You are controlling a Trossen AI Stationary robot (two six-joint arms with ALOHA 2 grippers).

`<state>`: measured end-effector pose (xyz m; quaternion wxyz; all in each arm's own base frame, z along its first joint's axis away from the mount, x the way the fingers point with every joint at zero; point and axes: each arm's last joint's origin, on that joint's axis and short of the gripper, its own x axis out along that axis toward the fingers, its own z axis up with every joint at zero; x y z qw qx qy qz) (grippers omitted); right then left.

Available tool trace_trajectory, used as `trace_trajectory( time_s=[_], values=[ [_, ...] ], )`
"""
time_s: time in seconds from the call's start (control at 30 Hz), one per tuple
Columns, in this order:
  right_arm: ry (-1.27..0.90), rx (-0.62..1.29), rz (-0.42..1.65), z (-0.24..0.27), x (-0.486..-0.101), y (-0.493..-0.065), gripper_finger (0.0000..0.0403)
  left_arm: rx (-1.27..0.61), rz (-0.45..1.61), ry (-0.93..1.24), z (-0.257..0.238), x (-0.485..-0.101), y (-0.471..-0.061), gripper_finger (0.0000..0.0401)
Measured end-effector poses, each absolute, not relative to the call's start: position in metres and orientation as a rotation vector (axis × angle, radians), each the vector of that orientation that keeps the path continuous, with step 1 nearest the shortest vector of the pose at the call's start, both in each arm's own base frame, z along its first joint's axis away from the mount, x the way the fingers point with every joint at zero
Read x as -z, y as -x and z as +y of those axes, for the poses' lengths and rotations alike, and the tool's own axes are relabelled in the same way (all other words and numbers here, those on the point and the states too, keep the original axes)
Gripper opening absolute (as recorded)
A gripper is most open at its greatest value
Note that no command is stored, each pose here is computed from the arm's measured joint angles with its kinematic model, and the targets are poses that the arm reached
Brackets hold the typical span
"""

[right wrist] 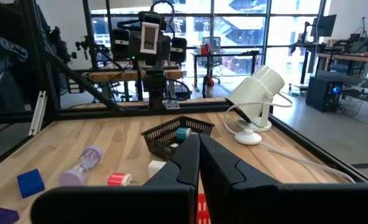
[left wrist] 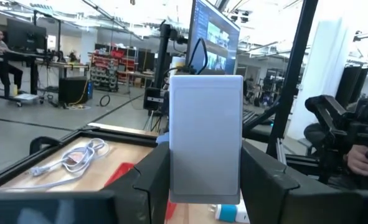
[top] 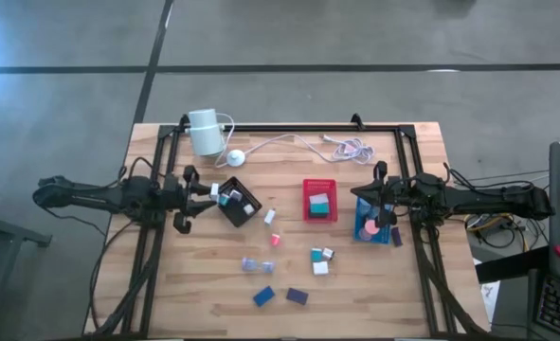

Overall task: Pick & Place Office items
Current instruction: Put the white digital clock into the red bin

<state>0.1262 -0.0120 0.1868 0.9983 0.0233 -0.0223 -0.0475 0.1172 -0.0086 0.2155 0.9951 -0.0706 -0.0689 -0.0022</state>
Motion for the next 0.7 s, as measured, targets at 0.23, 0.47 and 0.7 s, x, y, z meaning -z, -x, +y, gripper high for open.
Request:
trace_trajectory(
  time_s=[0.23, 0.47, 0.7],
  values=[
    [-0.047, 0.095, -0.041, -0.012, -0.186, -0.126, 0.0008, -0.116, -0.147, 0.268, -0.005, -0.221, -0.119, 0.0152],
    [-0.044, 0.12, -0.049, -0.013, -0.187, -0.126, 0.0008, -0.279, 0.03, 0.261, -0.005, -0.261, -0.156, 0.0152],
    [-0.044, 0.122, -0.051, -0.013, -0.187, -0.126, 0.0008, -0.344, 0.407, 0.081, -0.002, -0.3, -0.255, 0.0152]
  ],
)
